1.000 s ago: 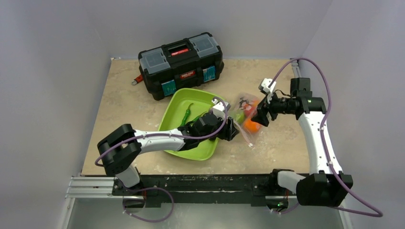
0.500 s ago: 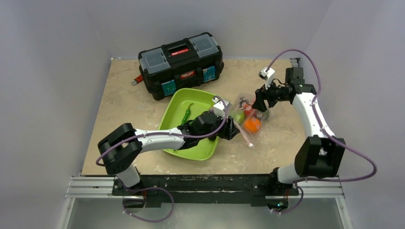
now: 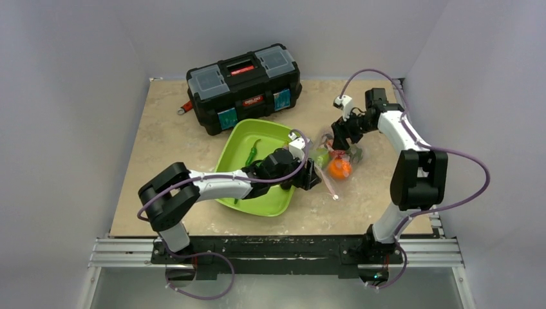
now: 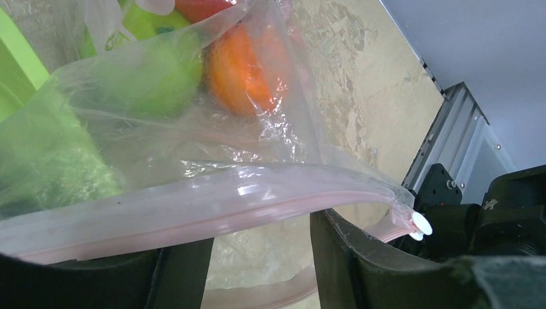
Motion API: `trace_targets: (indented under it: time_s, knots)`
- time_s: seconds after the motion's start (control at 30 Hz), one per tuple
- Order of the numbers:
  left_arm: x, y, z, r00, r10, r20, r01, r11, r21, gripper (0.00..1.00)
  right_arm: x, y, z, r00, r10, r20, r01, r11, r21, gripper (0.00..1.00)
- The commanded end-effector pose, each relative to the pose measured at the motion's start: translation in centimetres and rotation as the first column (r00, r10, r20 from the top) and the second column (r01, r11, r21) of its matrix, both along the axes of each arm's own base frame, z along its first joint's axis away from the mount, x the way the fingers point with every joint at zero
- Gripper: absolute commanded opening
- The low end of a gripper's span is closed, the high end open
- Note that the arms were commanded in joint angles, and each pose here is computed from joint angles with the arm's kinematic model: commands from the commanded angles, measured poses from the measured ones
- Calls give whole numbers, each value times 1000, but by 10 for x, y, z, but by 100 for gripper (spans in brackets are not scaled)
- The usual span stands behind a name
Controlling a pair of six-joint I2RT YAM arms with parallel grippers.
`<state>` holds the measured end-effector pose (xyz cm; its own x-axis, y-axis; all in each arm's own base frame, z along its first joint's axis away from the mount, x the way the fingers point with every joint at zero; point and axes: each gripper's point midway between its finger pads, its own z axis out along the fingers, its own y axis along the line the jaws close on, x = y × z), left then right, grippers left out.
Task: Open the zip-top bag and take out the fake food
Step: Pick up the fake fruit from the zipper food storage bag.
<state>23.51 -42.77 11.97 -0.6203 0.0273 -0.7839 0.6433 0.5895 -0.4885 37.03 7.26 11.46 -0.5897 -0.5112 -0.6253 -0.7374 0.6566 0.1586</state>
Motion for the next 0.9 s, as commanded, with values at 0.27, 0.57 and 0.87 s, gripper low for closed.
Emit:
trace_targets:
  time_s: [0.27, 0.57, 0.87]
  knots:
    - [8, -14, 7, 999, -36, 11, 37, 999, -30, 52, -9, 20, -23, 994, 54, -99, -51, 998, 37, 41]
    - [7, -14, 5, 999, -39, 10, 40, 999, -30, 54, -37, 24, -25, 982, 109, -151, -100, 993, 65, 12]
    - [1, -25, -2, 996, -82, -29, 81, 995, -52, 61, -88, 36, -15, 941, 256, -222, -226, 962, 153, 28]
